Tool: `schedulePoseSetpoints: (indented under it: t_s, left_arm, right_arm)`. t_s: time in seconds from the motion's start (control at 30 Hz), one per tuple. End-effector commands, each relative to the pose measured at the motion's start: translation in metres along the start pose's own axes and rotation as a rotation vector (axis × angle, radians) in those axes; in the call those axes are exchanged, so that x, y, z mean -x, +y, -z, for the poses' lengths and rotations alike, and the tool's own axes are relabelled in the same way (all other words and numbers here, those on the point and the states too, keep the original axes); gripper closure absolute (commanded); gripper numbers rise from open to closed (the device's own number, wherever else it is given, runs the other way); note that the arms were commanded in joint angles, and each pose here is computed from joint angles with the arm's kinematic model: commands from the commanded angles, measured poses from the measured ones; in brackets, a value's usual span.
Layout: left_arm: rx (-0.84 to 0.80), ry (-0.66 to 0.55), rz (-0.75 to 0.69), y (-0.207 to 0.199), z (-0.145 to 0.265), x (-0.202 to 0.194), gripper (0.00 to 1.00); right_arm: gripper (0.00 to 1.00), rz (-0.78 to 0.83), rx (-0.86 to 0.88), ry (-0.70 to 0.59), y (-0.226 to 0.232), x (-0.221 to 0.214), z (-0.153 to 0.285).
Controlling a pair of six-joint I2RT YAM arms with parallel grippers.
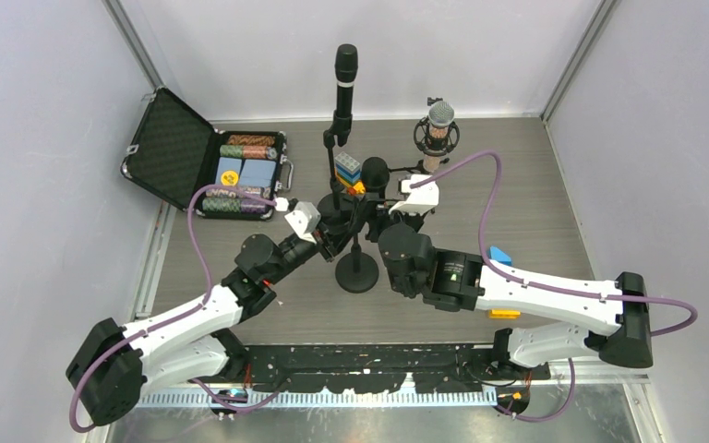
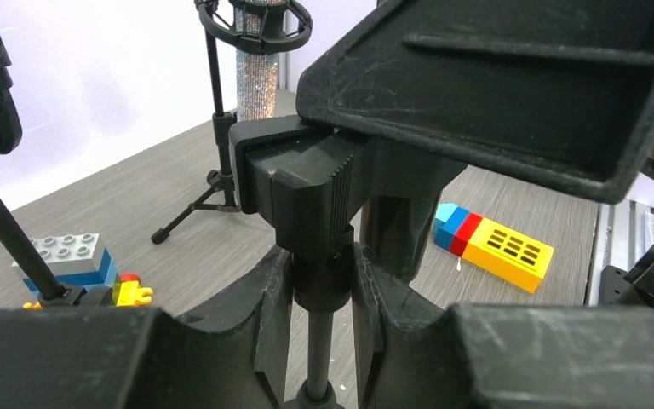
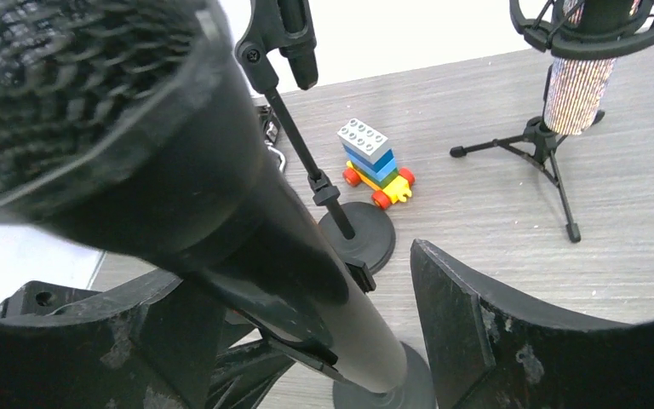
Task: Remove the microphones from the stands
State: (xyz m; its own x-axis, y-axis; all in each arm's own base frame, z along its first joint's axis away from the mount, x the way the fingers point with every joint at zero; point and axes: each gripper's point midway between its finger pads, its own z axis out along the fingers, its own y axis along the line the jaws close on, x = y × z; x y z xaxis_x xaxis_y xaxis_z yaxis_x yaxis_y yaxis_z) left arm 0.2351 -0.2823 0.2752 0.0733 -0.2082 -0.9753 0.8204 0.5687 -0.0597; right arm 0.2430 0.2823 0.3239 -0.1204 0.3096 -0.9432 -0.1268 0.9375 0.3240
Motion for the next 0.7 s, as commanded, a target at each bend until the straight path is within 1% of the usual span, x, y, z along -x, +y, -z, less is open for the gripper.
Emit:
schedulePoseSetpoints:
  t_s: [0.0,0.1,0.23,0.4,0.67]
  left_arm:
    - [-0.004,-0.009,-0.006,-0.001,0.001,-0.003,1.00]
    - [-0.020,0.014,0.001,-0.004,0.001,-0.013,1.00]
    - [-0.027,0.027,-0.013,-0.004,0.007,-0.026,1.00]
    - [-0.048,0.048,-0.041,-0.007,0.014,-0.035,1.00]
    - [-0.067,0.104,-0.037,-0.009,0.016,-0.055,1.00]
  right_arm:
    - [0.21,0.055,-0.079,0.044,-0.018,-0.019,0.004]
    - [0.21,0.098,-0.092,0.080,-0.028,-0.038,0.006]
    - [0.21,0.117,-0.078,0.120,-0.032,-0.055,0.009]
    - [0.22,0.158,-0.047,0.175,-0.030,-0.074,0.011]
    - [0.24,0.202,-0.067,0.194,-0.032,-0.088,0.015]
